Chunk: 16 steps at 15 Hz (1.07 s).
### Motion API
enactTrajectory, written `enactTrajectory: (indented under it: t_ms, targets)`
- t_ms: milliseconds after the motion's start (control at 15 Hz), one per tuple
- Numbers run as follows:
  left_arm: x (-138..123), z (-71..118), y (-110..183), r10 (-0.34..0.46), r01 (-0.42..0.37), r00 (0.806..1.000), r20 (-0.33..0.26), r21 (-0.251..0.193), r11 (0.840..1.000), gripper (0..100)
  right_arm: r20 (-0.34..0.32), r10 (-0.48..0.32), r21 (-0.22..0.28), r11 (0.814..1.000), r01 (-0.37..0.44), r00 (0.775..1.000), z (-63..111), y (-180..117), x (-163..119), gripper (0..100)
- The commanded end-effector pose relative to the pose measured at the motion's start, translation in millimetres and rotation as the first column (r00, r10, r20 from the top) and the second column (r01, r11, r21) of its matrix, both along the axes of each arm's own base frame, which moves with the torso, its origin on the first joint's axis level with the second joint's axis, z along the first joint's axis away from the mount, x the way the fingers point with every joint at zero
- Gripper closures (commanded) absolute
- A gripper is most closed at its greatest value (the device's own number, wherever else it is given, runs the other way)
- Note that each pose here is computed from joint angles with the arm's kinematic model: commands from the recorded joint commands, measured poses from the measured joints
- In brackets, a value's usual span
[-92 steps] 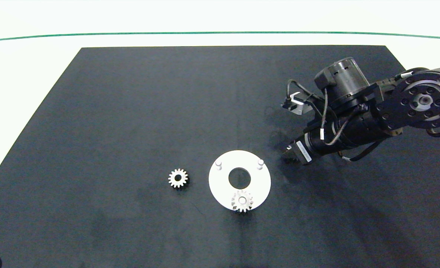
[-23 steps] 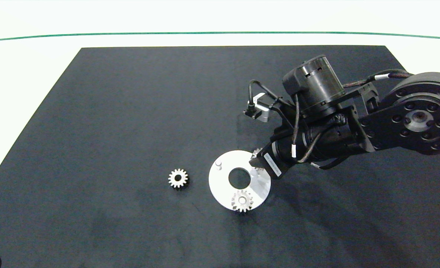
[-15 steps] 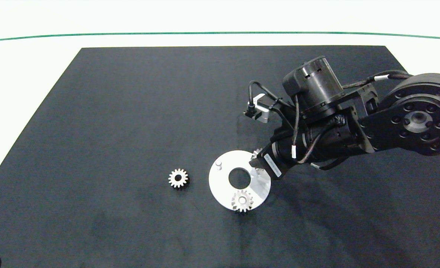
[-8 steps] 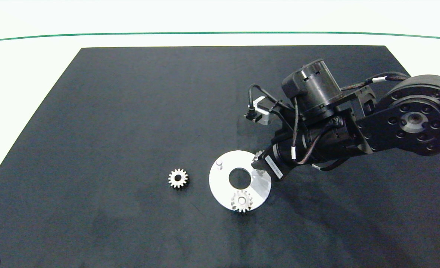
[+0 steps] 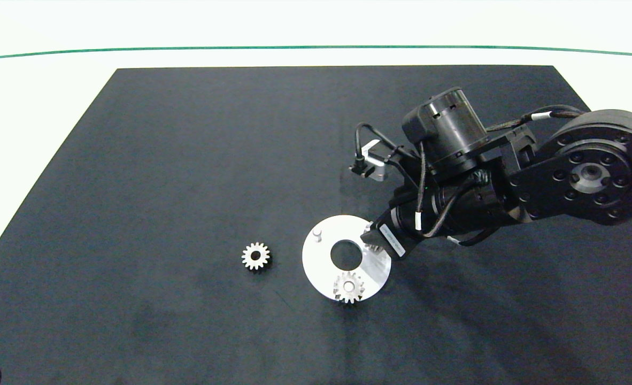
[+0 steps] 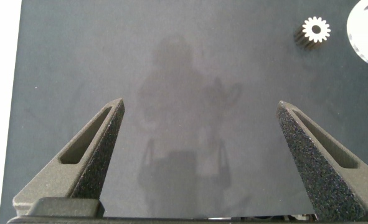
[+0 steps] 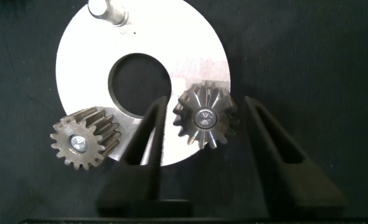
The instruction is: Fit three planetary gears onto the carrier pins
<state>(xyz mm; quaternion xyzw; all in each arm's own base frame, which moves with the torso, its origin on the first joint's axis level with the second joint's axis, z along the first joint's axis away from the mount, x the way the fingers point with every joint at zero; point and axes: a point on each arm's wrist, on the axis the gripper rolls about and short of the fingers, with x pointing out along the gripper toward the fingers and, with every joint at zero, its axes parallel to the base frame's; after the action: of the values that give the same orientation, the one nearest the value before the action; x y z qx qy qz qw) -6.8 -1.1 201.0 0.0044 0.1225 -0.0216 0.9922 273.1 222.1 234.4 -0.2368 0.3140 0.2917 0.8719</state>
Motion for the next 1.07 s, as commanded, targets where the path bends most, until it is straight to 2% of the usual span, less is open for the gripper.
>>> enactTrajectory:
  t_ms: [67,200,267,400,467,533,600,667,733,867,933,1067]
  targets:
    - [0.0,-0.2,-0.1,-0.004,0.004,1.000,-0.003,-0.001,1.000,0,0.005,0.001,0.005,1.000,-0.001,1.000,2.1,0.3,-0.2,0]
    - [0.3,-0.2,-0.1,-0.006,0.006,1.000,-0.004,-0.001,1.000,0,0.017,0.002,0.026,1.000,-0.003,1.000,8.5,-1.3,-3.1,0]
    - [1.5,0.4,-0.1,-0.014,0.014,1.000,-0.007,-0.001,1.000,0,0.053,0.001,0.061,0.998,-0.005,0.999,25.0,-6.5,-9.6,0]
    - [10.6,7.2,-0.3,-0.053,0.053,0.998,-0.031,0.003,0.999,0,0.176,-0.009,0.162,0.987,-0.020,0.984,84.1,-42.6,-54.9,0]
    - [16.1,12.3,-0.8,-0.085,0.085,0.995,-0.044,0.003,0.996,0,0.197,-0.020,0.187,0.982,-0.017,0.980,107.2,-70.5,-88.0,0]
    - [21.6,16.5,-1.7,-0.118,0.118,0.991,-0.057,0.006,0.993,0,0.185,-0.023,0.193,0.981,-0.013,0.983,119.9,-100.0,-124.2,0]
    - [27.9,17.7,-3.0,-0.152,0.154,0.985,-0.080,0.020,0.988,0,0.154,-0.042,0.209,0.978,0.009,0.987,122.6,-128.2,-157.6,0]
    - [34.8,17.0,-4.3,-0.172,0.177,0.979,-0.109,0.045,0.983,0,0.144,-0.072,0.250,0.968,0.035,0.987,119.8,-149.6,-182.9,0]
    - [41.4,16.6,-5.7,-0.192,0.202,0.973,-0.130,0.075,0.976,0,0.156,-0.097,0.276,0.960,0.051,0.983,115.1,-167.7,-203.5,0]
    - [51.0,15.7,-8.4,-0.223,0.238,0.962,-0.160,0.087,0.967,0,0.179,-0.133,0.293,0.953,0.076,0.975,103.6,-191.2,-229.6,0]
    - [59.8,14.7,-14.4,-0.298,0.315,0.939,-0.170,0.085,0.945,0,0.194,-0.179,0.309,0.944,0.114,0.964,91.4,-209.1,-249.9,0]
    - [78.3,7.7,-26.3,-0.382,0.400,0.909,-0.167,0.096,0.911,0,0.204,-0.253,0.319,0.931,0.180,0.946,77.7,-222.1,-266.7,0]
